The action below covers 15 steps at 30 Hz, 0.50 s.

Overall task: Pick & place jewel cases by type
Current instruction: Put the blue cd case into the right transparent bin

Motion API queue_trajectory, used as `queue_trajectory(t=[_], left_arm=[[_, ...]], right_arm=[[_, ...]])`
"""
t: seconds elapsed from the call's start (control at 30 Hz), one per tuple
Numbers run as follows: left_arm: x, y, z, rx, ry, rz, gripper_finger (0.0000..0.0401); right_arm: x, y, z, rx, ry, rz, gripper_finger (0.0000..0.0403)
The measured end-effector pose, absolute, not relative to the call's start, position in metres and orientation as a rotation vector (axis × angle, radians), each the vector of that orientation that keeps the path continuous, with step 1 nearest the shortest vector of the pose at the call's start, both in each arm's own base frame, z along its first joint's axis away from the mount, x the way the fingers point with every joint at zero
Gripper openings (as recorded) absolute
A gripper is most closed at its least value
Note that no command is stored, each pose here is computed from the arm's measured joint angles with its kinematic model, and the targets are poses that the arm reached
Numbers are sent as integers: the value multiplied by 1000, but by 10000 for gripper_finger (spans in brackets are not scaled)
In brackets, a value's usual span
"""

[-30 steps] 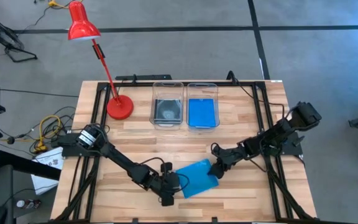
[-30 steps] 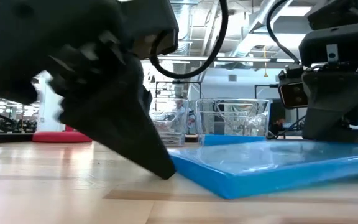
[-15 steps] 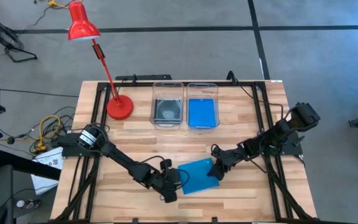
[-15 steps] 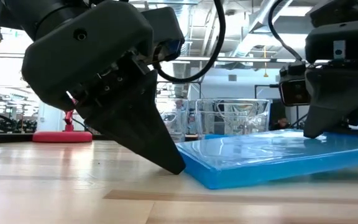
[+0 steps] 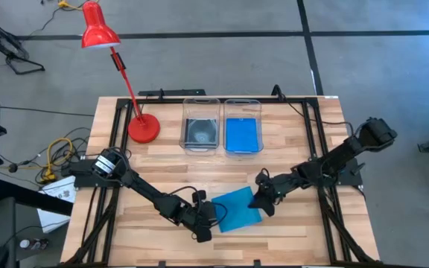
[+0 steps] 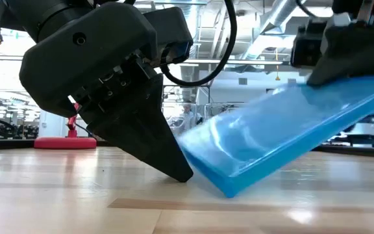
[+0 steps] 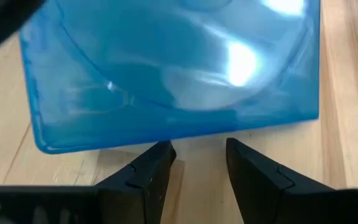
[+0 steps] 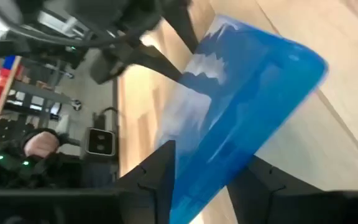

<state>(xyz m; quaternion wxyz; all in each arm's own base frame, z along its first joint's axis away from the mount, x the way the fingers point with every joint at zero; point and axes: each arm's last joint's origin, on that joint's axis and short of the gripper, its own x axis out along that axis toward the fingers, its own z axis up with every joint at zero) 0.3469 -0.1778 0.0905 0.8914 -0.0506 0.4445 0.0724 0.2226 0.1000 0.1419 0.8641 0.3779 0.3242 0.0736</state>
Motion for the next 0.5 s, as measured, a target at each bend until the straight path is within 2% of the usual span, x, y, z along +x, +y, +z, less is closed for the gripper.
queue_trajectory(t=[0.3,0.5], left_arm=[[347,-178,90,-93,922,148,153],[347,-178,90,-78,922,144,153]], right_arm=[[213,98,158,737,639,141,56],[208,98,163,711,635,130,44]])
